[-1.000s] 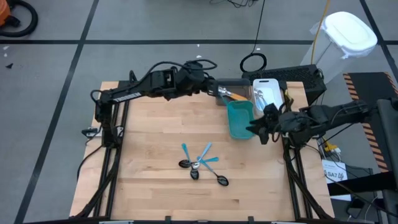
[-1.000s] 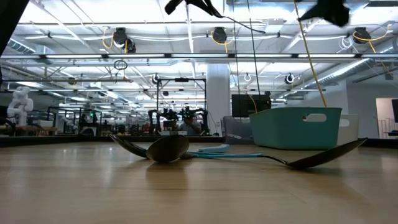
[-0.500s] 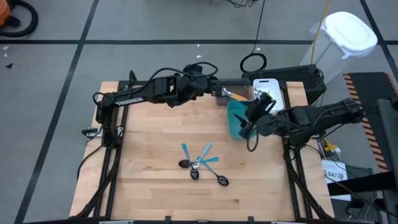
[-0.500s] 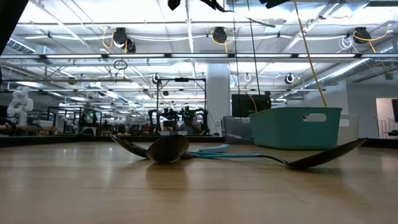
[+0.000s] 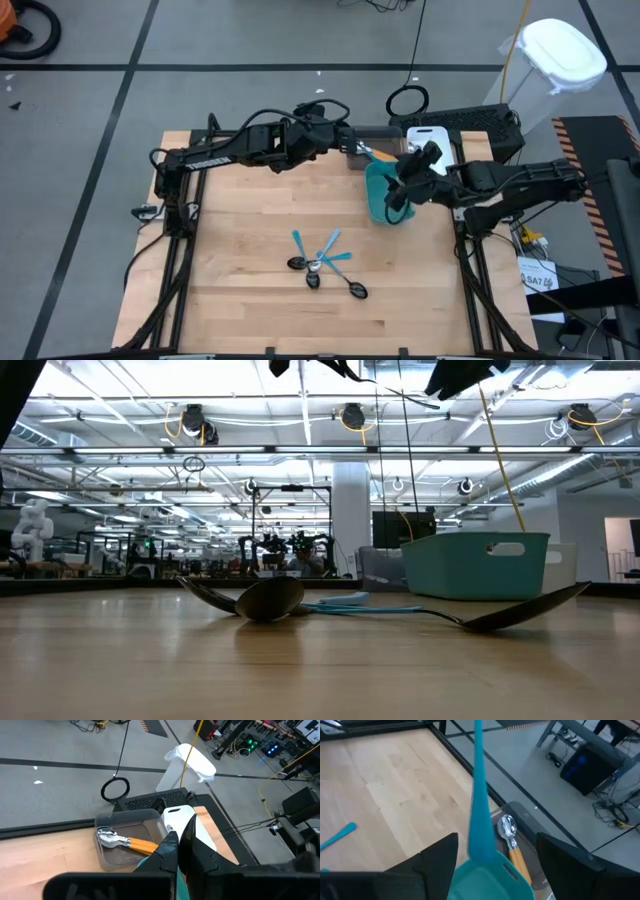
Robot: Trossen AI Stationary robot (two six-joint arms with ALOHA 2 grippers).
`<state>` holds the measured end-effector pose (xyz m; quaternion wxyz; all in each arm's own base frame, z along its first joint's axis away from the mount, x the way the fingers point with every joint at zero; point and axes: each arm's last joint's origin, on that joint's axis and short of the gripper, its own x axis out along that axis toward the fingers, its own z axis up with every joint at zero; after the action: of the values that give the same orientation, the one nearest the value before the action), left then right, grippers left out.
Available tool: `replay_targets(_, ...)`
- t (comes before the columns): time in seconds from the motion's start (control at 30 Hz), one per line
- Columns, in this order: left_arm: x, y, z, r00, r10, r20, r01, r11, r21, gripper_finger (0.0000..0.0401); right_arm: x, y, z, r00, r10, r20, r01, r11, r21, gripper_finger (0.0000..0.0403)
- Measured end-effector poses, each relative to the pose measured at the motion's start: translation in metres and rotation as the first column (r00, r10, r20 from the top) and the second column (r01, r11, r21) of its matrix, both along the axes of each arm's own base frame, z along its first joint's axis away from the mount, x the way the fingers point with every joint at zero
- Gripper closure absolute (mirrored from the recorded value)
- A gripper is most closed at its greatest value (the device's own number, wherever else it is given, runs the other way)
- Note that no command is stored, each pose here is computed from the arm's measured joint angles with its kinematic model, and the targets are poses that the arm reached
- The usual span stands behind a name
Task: Sort silverware by color (type)
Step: Put the blue spoon into the green bin
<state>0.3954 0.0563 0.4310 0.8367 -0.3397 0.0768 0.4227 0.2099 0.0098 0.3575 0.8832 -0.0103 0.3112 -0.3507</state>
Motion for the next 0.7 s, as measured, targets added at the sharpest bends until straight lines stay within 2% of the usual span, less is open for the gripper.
replay_targets(0.2,0.000,0.001,0.000,1.000,0.007,0.011,-0.007,1.000,-0.011,0.0386,0.004,-0.005,-0.003,0.999,0.036,-0.031,-0.035,0.999,0.034,0.0144)
replay_targets(0.4,0.000,0.001,0.000,1.000,0.006,0.021,-0.005,1.000,-0.021,0.0385,0.004,-0.010,-0.002,1.000,0.005,-0.020,-0.004,0.999,0.037,0.0145)
replay_targets(0.5,0.000,0.001,0.000,0.999,0.003,0.032,-0.002,0.999,-0.037,0.0385,0.005,-0.012,-0.002,0.998,0.041,-0.050,-0.040,0.999,0.031,0.0147)
replay_targets(0.7,0.000,0.001,0.000,0.999,0.002,0.035,-0.001,0.999,-0.040,0.0385,0.012,-0.012,-0.008,0.990,0.084,-0.111,-0.081,0.996,0.026,0.0171)
